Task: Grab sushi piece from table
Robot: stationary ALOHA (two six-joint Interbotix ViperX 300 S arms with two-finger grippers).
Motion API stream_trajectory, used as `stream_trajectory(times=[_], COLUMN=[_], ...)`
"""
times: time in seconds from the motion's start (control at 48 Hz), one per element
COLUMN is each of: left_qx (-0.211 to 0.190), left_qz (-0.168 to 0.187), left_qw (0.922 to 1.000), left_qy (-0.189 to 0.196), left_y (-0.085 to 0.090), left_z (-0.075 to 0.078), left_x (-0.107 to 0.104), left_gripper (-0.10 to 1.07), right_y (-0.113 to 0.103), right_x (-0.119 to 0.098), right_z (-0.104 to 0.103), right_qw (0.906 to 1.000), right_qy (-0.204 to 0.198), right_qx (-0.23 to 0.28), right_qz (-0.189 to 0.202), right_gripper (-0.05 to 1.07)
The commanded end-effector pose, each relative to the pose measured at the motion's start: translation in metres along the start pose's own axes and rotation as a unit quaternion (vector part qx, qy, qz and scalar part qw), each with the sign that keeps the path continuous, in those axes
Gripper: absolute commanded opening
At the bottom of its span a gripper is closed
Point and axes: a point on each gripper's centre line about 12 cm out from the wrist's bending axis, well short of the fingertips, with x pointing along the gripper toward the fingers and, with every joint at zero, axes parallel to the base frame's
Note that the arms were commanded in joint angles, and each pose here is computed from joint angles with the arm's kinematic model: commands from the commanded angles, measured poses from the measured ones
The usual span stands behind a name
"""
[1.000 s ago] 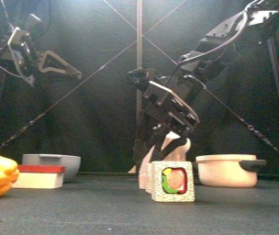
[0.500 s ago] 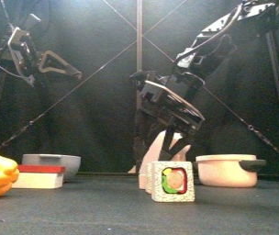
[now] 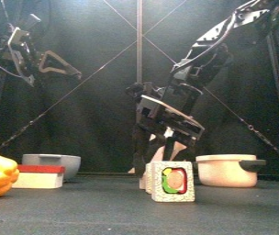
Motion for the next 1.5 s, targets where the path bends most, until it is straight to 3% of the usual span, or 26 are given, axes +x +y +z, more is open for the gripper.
stream_trajectory(times=[0.0,0.771,1.146,1.479], left_qx=[0.000,0.000,0.000,0.000], left_qz=[0.001,0.001,0.001,0.001], left_qw=[0.9999,0.9999,0.9999,0.9999], left_qy=[-0.012,-0.012,-0.010,-0.011], left_y=[0.000,0.001,0.000,0.000], left_z=[0.006,0.006,0.005,0.006], left_x=[0.002,0.002,0.002,0.002], left_gripper=[0.35,0.35,0.35,0.35], right_y=[0.007,0.003,0.003,0.005], right_x=[-0.009,-0.001,-0.001,-0.026], right_z=[0.009,0.002,0.004,0.019], right_qw=[0.9998,1.0000,0.9999,0.9996], right_qy=[-0.012,0.002,0.001,-0.025], right_qx=[0.005,0.007,0.009,0.009], right_qz=[0.013,0.006,0.004,0.008], right_gripper=[1.00,0.99,0.82,0.80])
